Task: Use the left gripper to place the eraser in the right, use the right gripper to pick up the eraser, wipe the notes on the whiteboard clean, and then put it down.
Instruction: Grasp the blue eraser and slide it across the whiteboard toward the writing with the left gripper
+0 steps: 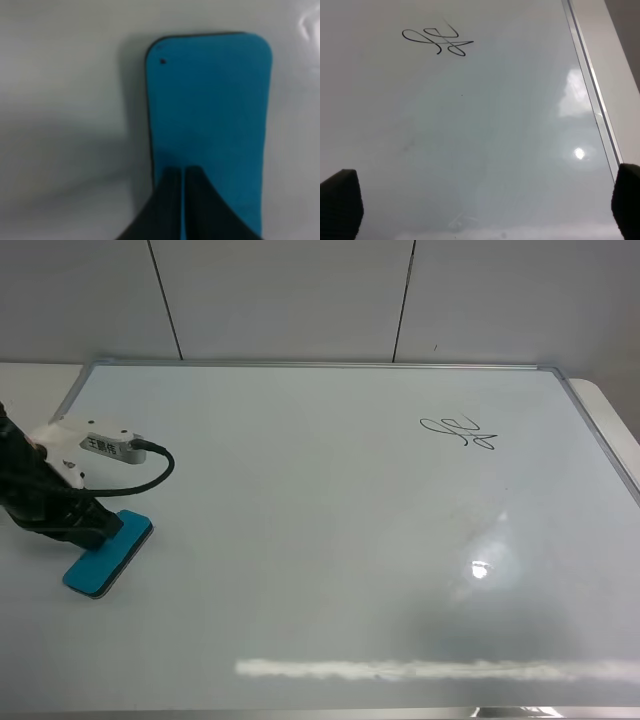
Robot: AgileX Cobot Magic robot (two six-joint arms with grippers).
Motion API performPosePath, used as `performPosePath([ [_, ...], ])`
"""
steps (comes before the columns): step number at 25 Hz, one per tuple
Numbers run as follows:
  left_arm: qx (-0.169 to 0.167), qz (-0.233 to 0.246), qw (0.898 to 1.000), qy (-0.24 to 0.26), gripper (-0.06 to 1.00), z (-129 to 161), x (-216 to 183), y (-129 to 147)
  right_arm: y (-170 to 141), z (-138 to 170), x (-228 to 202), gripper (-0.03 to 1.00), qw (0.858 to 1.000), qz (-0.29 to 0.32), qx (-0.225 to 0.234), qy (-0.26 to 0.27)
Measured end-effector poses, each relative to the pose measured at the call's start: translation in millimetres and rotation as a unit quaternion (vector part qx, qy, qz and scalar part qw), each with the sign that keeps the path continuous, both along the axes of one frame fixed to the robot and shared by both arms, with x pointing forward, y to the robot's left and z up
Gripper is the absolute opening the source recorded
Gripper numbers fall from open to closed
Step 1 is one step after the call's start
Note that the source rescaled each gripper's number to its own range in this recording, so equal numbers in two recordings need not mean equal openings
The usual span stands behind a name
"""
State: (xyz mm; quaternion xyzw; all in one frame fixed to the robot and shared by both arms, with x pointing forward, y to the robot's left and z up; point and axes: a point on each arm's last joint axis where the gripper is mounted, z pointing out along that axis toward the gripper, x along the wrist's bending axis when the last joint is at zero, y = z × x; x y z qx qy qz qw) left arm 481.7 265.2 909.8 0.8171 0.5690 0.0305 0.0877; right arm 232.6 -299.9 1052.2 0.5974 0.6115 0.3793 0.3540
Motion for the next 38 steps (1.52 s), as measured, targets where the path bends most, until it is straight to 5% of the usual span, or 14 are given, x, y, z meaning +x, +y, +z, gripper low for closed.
performPosePath([
  [17,0.010,-0.027,1.000,-0.003,0.00,-13.6,5.8,-15.3,0.0,0.0,0.0,1.00,1.000,0.000,0.000,0.000],
  [23,-0.005,-0.094,0.994,-0.059,0.00,-20.4,26.8,-74.1,0.0,0.0,0.0,1.00,1.000,0.000,0.000,0.000],
  [29,-0.034,-0.183,0.978,-0.094,0.00,-24.6,47.2,-162.3,0.0,0.0,0.0,1.00,1.000,0.000,0.000,0.000],
  [38,-0.058,-0.295,0.950,-0.080,0.00,-25.2,60.5,-283.7,0.0,0.0,0.0,1.00,1.000,0.000,0.000,0.000],
])
